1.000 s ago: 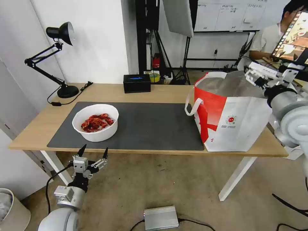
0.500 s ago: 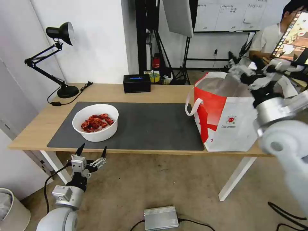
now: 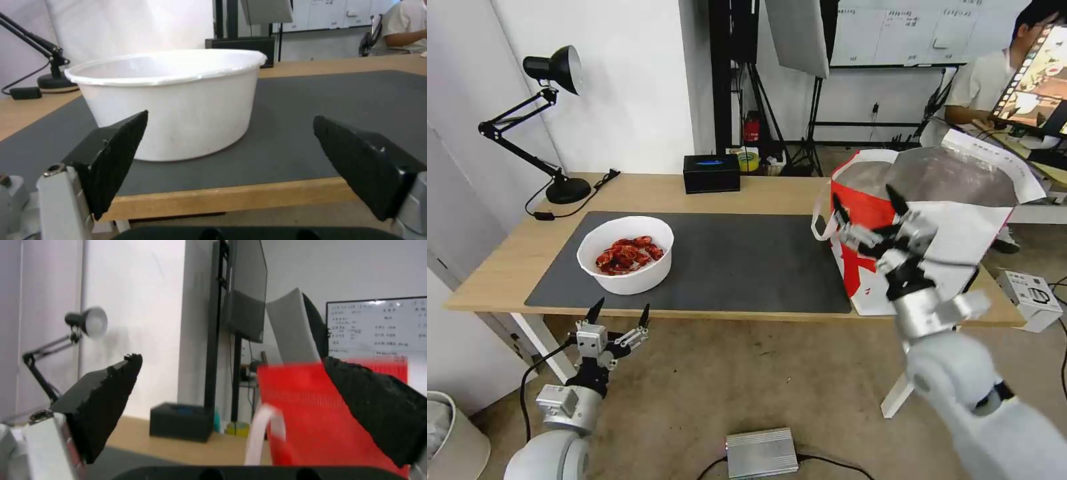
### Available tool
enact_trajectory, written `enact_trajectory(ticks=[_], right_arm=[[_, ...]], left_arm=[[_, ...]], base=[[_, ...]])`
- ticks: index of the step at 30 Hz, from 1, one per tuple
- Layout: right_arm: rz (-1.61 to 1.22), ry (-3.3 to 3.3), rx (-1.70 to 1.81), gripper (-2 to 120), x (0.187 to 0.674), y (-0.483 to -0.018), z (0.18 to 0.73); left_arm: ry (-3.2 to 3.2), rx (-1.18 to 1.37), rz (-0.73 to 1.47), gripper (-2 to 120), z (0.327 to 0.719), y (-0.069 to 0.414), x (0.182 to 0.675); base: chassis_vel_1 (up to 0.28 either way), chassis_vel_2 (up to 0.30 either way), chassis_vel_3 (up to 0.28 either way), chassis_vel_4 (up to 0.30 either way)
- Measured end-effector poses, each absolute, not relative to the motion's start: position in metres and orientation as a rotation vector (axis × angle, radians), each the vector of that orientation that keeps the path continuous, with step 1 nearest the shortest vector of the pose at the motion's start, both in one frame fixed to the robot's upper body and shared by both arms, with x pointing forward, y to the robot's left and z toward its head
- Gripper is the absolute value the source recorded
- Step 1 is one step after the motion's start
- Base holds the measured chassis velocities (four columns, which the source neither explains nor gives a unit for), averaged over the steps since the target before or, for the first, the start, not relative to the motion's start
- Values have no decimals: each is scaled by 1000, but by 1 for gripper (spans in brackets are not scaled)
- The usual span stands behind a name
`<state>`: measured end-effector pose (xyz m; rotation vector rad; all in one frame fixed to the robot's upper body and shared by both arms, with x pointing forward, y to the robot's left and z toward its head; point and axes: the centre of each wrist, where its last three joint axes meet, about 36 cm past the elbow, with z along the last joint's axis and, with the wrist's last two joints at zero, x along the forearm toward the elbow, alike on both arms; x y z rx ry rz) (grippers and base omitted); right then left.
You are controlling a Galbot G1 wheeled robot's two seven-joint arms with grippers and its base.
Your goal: Pick up the trash from the table and place it into the takeout bag.
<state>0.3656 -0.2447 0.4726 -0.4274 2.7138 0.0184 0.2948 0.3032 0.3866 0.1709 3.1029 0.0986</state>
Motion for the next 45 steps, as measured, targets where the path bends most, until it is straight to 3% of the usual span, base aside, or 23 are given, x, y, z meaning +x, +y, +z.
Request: enact_trajectory(ticks=[18,45], right_arm=[[36,2858,-281,100,315,-224,399],[46,3058,-280,100,275,-195,410]], left_arm=[[3111,150,85,100,381,307,294],[3090,133,57,100,386,303,298]], base=[[0,0,0,0],[0,0,0,0]])
